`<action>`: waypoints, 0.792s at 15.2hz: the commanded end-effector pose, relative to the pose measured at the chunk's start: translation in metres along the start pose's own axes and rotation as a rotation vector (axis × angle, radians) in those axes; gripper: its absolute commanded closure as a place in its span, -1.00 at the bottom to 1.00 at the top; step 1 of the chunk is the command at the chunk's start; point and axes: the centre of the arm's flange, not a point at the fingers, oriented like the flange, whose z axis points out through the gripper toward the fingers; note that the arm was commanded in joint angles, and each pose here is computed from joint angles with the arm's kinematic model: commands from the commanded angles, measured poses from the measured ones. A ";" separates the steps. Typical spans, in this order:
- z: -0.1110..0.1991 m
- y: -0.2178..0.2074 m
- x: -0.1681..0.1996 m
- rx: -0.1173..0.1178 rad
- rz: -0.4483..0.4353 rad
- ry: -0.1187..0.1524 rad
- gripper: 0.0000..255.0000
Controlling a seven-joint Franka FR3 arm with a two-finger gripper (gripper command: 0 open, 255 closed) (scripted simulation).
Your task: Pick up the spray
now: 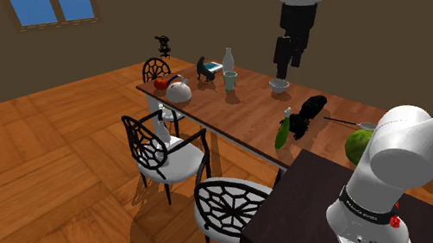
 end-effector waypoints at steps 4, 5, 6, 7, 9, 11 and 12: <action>0.033 0.017 -0.001 -0.025 -0.098 -0.024 -1.00; 0.044 0.023 -0.001 -0.034 -0.131 -0.032 -1.00; 0.055 0.029 -0.001 -0.042 -0.164 -0.040 -1.00; 0.066 0.035 -0.001 -0.051 -0.197 -0.048 -1.00; 0.088 0.047 0.000 -0.067 -0.262 -0.065 -1.00; 0.109 0.060 0.001 -0.084 -0.328 -0.081 -1.00; 0.120 0.066 0.001 -0.093 -0.361 -0.089 -1.00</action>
